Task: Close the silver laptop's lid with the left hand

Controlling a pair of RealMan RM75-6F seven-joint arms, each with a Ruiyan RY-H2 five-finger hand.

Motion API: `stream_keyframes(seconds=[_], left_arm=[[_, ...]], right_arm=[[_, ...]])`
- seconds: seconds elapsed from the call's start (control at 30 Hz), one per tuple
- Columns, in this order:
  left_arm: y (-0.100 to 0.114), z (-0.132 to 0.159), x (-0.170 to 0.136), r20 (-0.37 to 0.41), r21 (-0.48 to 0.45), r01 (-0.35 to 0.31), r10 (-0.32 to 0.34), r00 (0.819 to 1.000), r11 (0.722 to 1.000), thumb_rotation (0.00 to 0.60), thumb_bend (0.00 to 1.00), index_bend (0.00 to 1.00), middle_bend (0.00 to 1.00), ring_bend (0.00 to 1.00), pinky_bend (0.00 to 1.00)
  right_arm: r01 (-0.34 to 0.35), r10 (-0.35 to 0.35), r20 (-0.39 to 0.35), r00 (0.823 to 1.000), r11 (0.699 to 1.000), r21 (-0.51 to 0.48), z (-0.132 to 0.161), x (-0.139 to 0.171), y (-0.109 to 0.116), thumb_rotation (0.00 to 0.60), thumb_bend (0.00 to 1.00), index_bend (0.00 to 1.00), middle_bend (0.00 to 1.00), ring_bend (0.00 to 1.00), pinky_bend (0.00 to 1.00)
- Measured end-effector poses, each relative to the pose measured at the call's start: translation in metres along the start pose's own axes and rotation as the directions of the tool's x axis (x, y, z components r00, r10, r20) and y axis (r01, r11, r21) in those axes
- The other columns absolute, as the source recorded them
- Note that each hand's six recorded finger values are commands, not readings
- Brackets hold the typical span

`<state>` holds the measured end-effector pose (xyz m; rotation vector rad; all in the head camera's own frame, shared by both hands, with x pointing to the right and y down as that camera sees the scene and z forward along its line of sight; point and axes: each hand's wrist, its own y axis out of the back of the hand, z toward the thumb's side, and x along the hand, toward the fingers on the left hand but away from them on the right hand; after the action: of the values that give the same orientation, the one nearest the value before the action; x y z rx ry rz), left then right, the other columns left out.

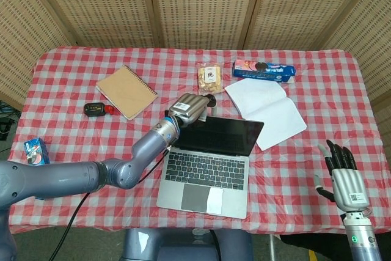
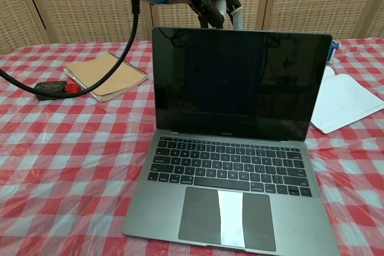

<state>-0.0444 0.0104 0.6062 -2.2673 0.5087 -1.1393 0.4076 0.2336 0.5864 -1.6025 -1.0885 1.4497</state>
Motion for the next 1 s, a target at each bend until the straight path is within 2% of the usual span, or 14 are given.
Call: stream_keyframes(seconds=[0.3, 0.63, 1.0], left_arm=[[-0.008, 0.007, -0.025, 0.043, 0.003, 0.047, -0.047, 0.998, 0.999, 0.6, 1.0, 0.45, 0.22, 0.29, 0.37], [-0.021, 0.005, -0.052, 0.076, 0.029, 0.088, -0.09, 0.993, 0.996, 0.6, 1.0, 0.45, 0.22, 0.29, 0.37], [-0.031, -0.003, -0.08, 0.1, 0.01, 0.132, -0.132, 0.986, 0.991, 0.6, 1.0, 0.45, 0.22, 0.29, 0.37]], right_arm=[[-0.003, 0.003, -0.01, 1.0, 1.0, 0.0, 0.004, 0.002, 0.0, 0.6, 0.66, 0.0, 0.0, 0.0, 0.0], [-0.011, 0.011, -0.016, 1.0, 1.0, 0.006, 0.006, 0.003, -0.003, 0.6, 0.66, 0.0, 0.0, 0.0, 0.0], [-0.018, 0.018, -0.022, 1.0, 1.0, 0.008, 0.009, 0.004, -0.005, 0.6, 0.66, 0.0, 0.0, 0.0, 0.0]])
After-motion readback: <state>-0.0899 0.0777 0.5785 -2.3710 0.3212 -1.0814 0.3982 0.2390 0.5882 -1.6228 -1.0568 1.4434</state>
